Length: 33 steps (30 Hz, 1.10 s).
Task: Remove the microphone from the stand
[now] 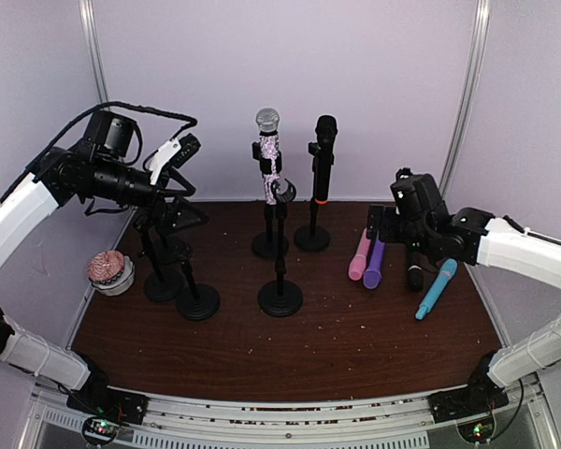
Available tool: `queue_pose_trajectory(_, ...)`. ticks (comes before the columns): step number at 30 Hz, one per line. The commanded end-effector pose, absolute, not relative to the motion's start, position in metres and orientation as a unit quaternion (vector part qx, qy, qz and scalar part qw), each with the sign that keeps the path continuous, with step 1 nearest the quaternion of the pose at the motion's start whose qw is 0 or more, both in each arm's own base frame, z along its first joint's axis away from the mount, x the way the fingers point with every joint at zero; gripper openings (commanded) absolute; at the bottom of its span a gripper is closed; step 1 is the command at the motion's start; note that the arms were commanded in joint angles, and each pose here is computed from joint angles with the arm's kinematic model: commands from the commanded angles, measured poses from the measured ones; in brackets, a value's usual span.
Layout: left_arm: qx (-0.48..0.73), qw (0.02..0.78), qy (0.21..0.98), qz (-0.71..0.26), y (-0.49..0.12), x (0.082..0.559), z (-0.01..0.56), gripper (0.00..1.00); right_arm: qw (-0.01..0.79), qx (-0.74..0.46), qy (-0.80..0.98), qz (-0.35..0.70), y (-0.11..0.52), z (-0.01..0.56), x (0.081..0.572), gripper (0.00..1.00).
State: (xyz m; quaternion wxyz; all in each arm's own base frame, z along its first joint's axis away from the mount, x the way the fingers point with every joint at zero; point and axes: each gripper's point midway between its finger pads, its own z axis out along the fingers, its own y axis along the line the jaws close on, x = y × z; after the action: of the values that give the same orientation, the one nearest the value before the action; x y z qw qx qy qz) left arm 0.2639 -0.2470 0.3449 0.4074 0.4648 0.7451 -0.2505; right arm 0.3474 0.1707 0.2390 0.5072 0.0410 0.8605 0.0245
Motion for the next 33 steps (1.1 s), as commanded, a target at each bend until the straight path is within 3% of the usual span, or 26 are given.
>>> queue_pose_trajectory(1, 0.449, 0.421, 0.749, -0.245, -0.237, 0.267, 0.349, 0.98, 0.525, 0.059, 0.832, 0.171, 0.188, 0.293, 0.349, 1.00)
queue_pose_trajectory(6, 0.445, 0.414, 0.758, -0.235, -0.227, 0.271, 0.343, 0.98, 0.464, 0.026, 0.834, 0.296, 0.250, 0.290, 0.333, 0.99)
queue_pose_trajectory(10, 0.446, 0.417, 0.761, -0.221, -0.222, 0.273, 0.342, 0.98, 0.383, 0.004, 0.840, 0.384, 0.316, 0.261, 0.304, 0.87)
queue_pose_trajectory(16, 0.451, 0.423, 0.756, -0.216, -0.220, 0.271, 0.345, 0.98, 0.297, 0.006, 0.820, 0.489, 0.374, 0.234, 0.279, 0.78)
queue_pose_trajectory(23, 0.453, 0.419, 0.757, -0.215, -0.220, 0.272, 0.341, 0.98, 0.227, 0.010, 0.813, 0.536, 0.405, 0.208, 0.273, 0.71)
queue_pose_trajectory(33, 0.461, 0.423, 0.749, -0.216, -0.221, 0.269, 0.347, 0.98, 0.186, 0.024, 0.801, 0.568, 0.435, 0.189, 0.283, 0.61)
